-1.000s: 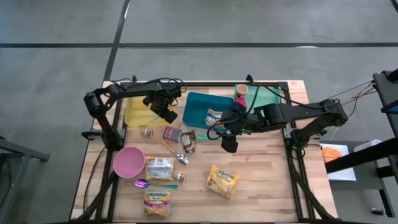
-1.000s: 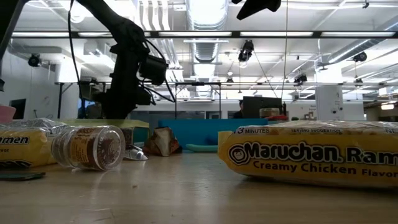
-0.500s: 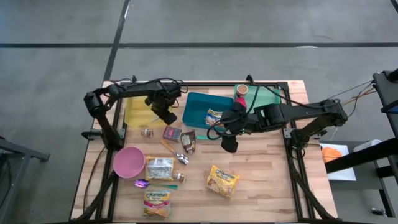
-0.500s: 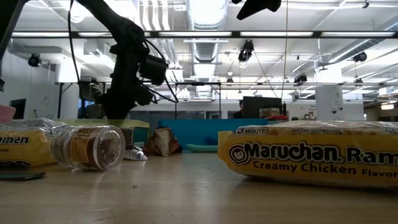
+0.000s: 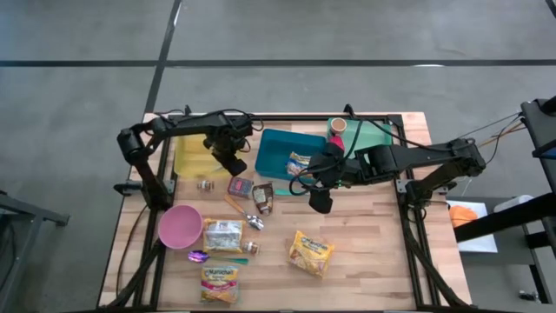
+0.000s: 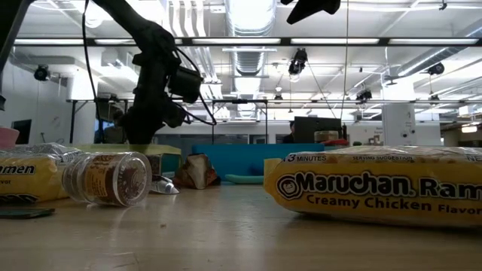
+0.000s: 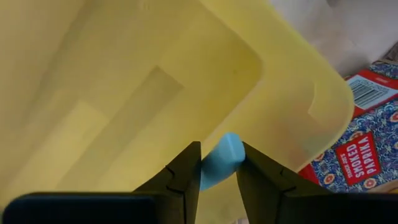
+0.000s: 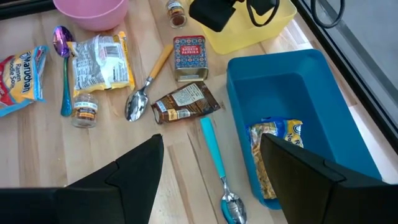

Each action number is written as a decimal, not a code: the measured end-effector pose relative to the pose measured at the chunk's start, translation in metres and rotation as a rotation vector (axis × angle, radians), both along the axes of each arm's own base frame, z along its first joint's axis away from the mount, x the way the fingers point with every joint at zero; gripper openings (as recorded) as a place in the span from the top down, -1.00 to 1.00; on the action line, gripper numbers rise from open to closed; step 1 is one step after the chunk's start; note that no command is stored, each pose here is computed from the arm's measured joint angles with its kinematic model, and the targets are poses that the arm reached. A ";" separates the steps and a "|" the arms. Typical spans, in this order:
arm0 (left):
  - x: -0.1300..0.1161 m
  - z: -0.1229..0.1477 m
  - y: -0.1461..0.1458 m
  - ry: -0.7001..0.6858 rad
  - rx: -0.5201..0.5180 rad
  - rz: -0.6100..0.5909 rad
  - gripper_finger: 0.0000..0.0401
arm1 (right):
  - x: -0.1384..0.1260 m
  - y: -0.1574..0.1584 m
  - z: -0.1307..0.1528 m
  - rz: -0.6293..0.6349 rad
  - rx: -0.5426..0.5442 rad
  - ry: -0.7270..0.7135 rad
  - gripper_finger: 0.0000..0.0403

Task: Pick & Place Food Item
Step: Put the light blue spoon into the yellow transparent bin, then put the light green spoon into the yellow transparent bin

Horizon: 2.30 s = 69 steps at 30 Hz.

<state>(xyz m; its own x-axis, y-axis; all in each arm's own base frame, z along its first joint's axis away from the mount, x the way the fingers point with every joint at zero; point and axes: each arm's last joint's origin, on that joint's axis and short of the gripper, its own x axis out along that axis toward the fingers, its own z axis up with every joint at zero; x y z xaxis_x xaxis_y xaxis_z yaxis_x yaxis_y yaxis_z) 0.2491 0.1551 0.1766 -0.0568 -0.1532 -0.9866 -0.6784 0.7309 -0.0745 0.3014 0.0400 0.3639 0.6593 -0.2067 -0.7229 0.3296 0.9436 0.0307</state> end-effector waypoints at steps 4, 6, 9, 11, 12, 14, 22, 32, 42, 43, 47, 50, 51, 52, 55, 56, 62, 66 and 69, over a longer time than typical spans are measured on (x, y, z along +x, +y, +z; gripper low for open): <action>0.002 0.000 -0.003 -0.004 -0.001 -0.040 0.38 | 0.000 0.000 0.000 0.000 0.000 0.000 -0.32; 0.002 0.000 -0.004 -0.006 -0.002 -0.060 0.25 | 0.000 0.000 0.000 0.000 0.000 0.000 -0.32; 0.002 0.000 -0.004 0.002 0.010 -0.061 0.03 | 0.000 0.000 0.000 0.000 0.000 0.000 -0.32; 0.002 0.000 -0.003 0.012 0.024 -0.062 -0.10 | 0.000 0.000 0.000 0.000 0.000 0.000 -0.32; 0.002 0.000 -0.003 0.014 0.027 -0.062 -0.16 | 0.000 0.000 0.000 0.000 0.000 0.000 -0.32; 0.002 0.000 -0.003 0.015 0.029 -0.062 -0.25 | 0.000 0.000 0.000 0.000 0.000 0.000 -0.32; 0.002 0.002 -0.003 0.013 0.031 -0.036 -0.32 | 0.000 0.000 0.000 0.000 0.001 0.000 -0.32; -0.006 0.055 -0.016 -0.261 0.154 0.046 -0.31 | -0.007 -0.001 -0.011 0.014 -0.029 0.112 -0.32; -0.022 0.092 -0.049 -0.803 0.151 0.207 -0.31 | 0.001 0.000 -0.053 0.180 0.014 0.136 -0.32; -0.024 0.092 -0.054 -0.815 0.146 0.208 -0.31 | 0.002 -0.001 -0.058 0.188 0.022 0.132 -0.32; -0.027 0.099 -0.068 -0.857 0.134 0.172 -0.31 | 0.005 -0.008 -0.086 0.201 0.021 0.155 -0.32; -0.024 0.101 -0.077 -0.877 0.118 0.144 -0.31 | 0.007 -0.014 -0.110 0.224 -0.006 0.224 -0.32; -0.023 0.101 -0.079 -0.880 0.113 0.139 -0.31 | 0.008 -0.014 -0.117 0.248 -0.022 0.239 -0.32; -0.023 0.101 -0.081 -0.875 0.107 0.133 -0.31 | 0.010 -0.014 -0.124 0.275 -0.041 0.256 -0.32; -0.020 0.099 -0.086 -0.866 0.109 0.119 -0.31 | 0.016 -0.012 -0.143 0.332 -0.072 0.286 -0.31; -0.020 0.099 -0.087 -0.865 0.109 0.116 -0.31 | 0.019 -0.012 -0.148 0.345 -0.076 0.295 -0.31; -0.019 0.099 -0.089 -0.866 0.110 0.107 -0.31 | 0.033 -0.014 -0.176 0.396 -0.083 0.384 -0.31; -0.019 0.099 -0.089 -0.865 0.113 0.104 -0.31 | 0.045 -0.021 -0.191 0.417 -0.089 0.433 -0.31; -0.019 0.099 -0.089 -0.861 0.112 0.103 -0.31 | 0.054 -0.030 -0.200 0.413 -0.069 0.453 -0.31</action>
<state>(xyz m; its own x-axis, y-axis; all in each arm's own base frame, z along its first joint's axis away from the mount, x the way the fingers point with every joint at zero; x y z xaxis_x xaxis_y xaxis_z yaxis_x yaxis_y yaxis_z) 0.2300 0.0656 0.2754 0.7237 -0.0164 -0.6899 -0.4827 0.7024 -0.5230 0.3551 0.0102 0.1637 0.3251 -0.0558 -0.9440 -0.0977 0.9909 -0.0922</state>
